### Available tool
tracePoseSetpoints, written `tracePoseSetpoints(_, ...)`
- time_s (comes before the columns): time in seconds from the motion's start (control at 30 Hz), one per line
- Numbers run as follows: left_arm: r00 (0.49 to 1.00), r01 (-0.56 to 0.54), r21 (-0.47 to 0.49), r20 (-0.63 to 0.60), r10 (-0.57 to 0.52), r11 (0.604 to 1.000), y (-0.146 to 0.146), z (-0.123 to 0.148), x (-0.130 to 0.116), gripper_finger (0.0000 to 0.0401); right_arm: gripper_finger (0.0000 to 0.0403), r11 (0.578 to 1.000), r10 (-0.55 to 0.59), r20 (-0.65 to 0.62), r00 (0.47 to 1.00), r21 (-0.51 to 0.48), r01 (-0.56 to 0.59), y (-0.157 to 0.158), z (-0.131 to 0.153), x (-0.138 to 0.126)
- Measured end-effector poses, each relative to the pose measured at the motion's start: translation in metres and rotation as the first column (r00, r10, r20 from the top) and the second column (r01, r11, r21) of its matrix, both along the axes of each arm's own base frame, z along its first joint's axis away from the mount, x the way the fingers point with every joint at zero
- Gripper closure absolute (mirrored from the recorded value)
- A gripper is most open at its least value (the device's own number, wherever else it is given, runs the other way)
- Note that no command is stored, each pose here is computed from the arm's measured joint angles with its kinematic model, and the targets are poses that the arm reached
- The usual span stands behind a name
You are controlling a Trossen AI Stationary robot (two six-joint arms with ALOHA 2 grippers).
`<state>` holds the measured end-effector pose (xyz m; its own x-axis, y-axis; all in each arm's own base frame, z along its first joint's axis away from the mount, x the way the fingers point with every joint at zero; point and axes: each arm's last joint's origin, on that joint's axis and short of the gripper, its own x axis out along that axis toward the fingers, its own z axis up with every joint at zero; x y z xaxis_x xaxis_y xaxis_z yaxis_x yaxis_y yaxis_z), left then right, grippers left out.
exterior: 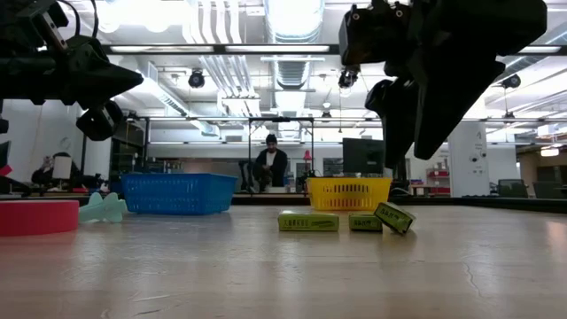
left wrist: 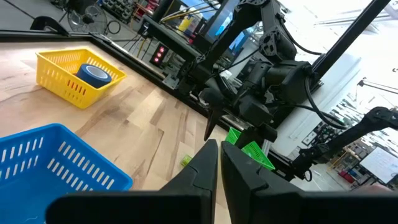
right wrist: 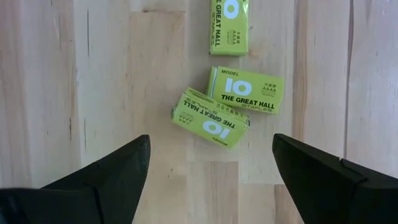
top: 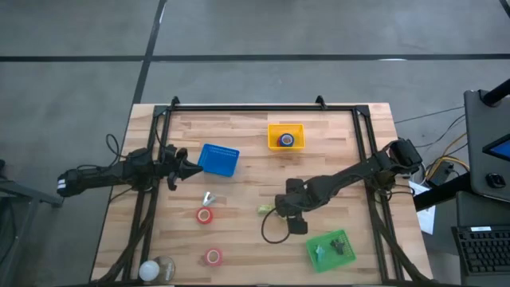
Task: Pick and place Stapler, Stapler remover, tape
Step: Put the right green stapler pin box into the blue bin
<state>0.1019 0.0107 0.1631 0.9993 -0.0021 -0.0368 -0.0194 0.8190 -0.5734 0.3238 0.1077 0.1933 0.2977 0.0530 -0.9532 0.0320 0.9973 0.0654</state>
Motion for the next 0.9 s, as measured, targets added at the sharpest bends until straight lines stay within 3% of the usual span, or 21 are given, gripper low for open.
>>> tracePoseSetpoints(0.9,1.0,0.0,0.0,0.0,0.0,1.0,0.0,0.0,0.0,0.0378,0.0076,0.999,-0.01,0.007,1.0,0.033,0.009,0.0053,0.0089,-0.0059)
